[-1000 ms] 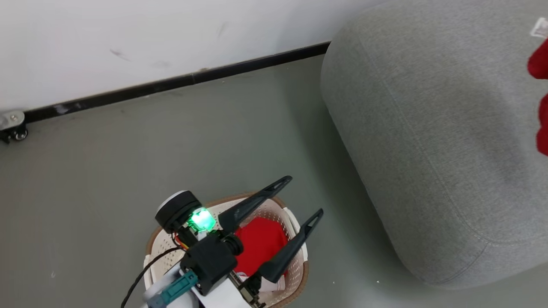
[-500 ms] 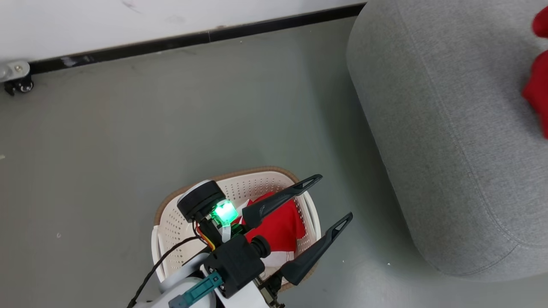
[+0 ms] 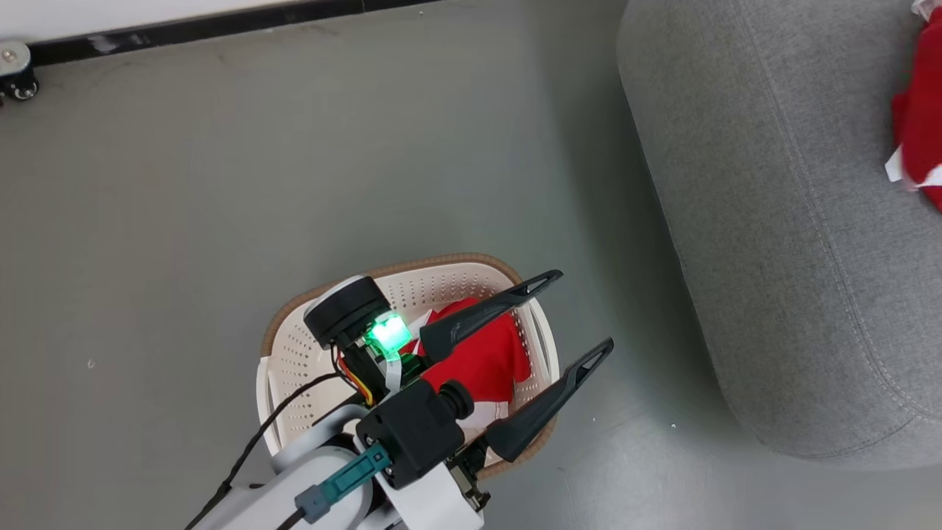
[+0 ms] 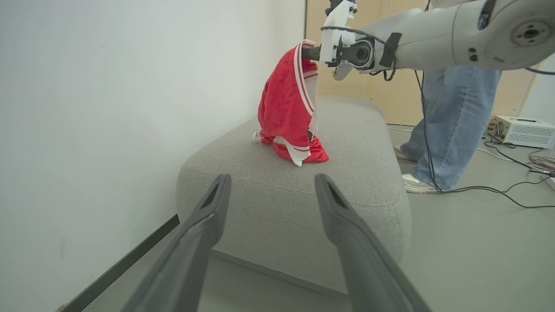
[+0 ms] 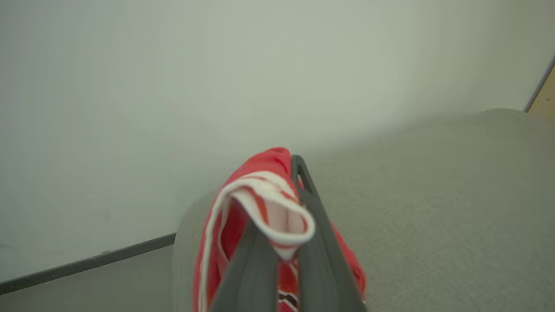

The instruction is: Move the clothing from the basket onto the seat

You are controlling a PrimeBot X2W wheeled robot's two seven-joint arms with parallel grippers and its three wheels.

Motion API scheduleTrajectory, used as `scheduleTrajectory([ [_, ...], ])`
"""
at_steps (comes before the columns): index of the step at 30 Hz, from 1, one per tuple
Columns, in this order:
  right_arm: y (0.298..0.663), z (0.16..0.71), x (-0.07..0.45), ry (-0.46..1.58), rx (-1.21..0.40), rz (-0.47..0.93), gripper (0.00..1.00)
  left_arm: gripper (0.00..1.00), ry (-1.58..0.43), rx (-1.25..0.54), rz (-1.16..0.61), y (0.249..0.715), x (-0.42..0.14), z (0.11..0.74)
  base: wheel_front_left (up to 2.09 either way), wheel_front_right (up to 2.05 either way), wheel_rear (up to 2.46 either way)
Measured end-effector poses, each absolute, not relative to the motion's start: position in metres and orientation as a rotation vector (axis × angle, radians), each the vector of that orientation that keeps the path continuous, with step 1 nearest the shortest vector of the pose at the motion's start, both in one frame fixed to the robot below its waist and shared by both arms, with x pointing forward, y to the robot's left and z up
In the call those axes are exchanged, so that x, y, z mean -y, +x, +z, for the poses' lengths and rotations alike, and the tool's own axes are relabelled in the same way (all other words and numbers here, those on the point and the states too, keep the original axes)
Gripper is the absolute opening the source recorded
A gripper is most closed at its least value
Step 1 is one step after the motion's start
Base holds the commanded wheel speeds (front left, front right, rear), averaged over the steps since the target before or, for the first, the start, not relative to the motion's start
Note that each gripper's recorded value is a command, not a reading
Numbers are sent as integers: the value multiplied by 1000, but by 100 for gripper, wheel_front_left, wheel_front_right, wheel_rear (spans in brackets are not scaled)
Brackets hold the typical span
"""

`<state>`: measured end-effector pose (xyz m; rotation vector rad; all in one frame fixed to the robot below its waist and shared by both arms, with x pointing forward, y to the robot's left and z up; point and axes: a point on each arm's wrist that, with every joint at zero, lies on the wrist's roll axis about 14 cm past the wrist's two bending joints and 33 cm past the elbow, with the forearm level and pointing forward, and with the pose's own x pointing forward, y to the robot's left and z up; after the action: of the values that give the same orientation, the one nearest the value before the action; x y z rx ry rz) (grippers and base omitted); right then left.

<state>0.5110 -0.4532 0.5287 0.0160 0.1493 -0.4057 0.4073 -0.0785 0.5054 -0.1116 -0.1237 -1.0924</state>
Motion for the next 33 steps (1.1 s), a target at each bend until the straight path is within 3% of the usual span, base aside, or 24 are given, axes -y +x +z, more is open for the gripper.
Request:
scheduleTrajectory([
  [11, 487, 443, 429, 1, -325, -380, 0, 100, -99, 84, -1092, 418, 77, 485, 0, 0, 0],
  [24, 457, 434, 443, -19, -347, -434, 2, 100, -85, 67, -1113, 416, 83, 476, 0, 0, 0],
  [25, 456, 435, 444, -15, -343, -440, 11, 100, -84, 66, -1117, 415, 84, 476, 0, 0, 0],
  [27, 454, 437, 444, -7, -332, -445, 40, 100, -83, 67, -1125, 413, 86, 476, 0, 0, 0],
  [28, 453, 437, 444, -2, -331, -447, 62, 100, -82, 67, -1129, 412, 87, 476, 0, 0, 0],
  [29, 452, 437, 443, 1, -330, -448, 94, 100, -81, 68, -1132, 412, 88, 476, 0, 0, 0],
  [30, 451, 437, 443, 2, -330, -450, 100, 100, -80, 70, -1135, 411, 88, 477, 0, 0, 0],
  [33, 447, 441, 445, -5, -321, -452, 100, 100, -74, 70, -1143, 409, 90, 477, 0, 0, 0],
])
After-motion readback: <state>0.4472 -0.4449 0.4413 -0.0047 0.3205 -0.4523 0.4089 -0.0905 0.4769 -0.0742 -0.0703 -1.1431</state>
